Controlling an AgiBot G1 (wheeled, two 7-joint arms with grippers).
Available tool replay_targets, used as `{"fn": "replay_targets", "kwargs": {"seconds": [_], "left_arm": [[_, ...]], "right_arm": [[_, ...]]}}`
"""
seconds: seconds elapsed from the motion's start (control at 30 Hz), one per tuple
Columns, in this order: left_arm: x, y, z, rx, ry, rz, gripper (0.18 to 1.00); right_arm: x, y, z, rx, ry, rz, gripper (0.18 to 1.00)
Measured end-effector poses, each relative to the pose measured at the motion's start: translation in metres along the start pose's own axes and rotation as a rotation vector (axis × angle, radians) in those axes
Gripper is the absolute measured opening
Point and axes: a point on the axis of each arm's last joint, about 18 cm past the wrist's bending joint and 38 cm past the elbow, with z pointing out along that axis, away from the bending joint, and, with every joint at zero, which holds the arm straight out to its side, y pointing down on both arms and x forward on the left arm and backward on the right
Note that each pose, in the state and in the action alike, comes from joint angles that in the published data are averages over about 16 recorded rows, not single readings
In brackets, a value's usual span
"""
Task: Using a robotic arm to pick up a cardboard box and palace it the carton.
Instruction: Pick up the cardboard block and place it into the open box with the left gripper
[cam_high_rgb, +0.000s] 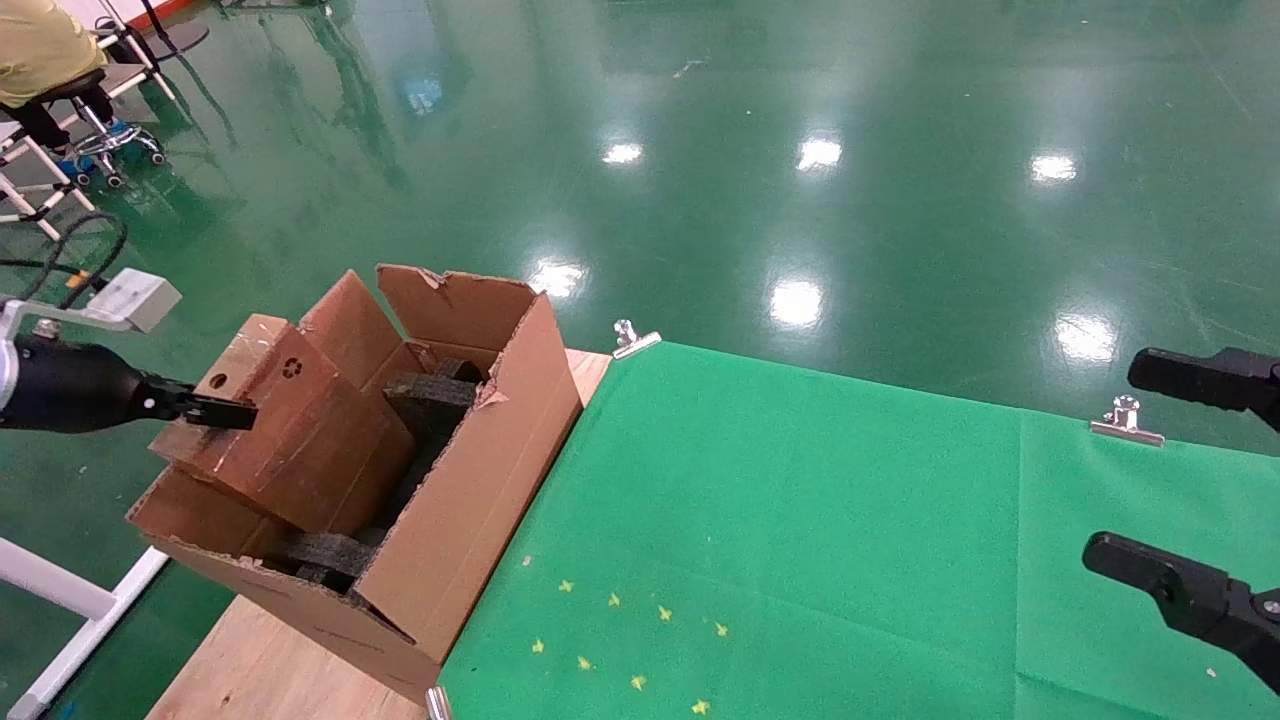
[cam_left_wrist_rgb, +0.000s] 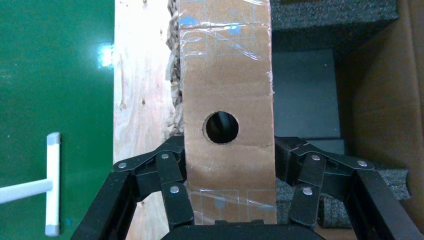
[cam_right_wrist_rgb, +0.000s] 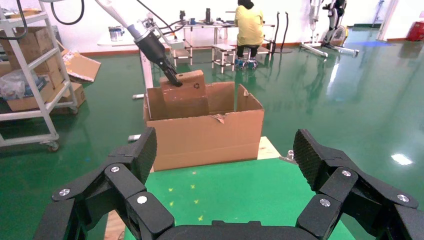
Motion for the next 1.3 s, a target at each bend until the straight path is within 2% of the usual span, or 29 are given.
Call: {"fn": "replay_targets", "kwargs": {"seconds": [0.37,0.9,1.3], "left_arm": [[0.008,0.008,0.027,-0.025,-0.021,0.001,0.276],[0.015,0.018,0.075,-0.024,-0.121,-0.004,0.274],[0.033,0.029,0.102,-0.020,-0.107,-0.030,0.271]], "right_arm": [[0.000,0.000,0.000,0.000,0.000,0.000,1.001],[0.000,0.000,0.000,0.000,0.000,0.000,1.001],[0.000,0.000,0.000,0.000,0.000,0.000,1.001]]}}
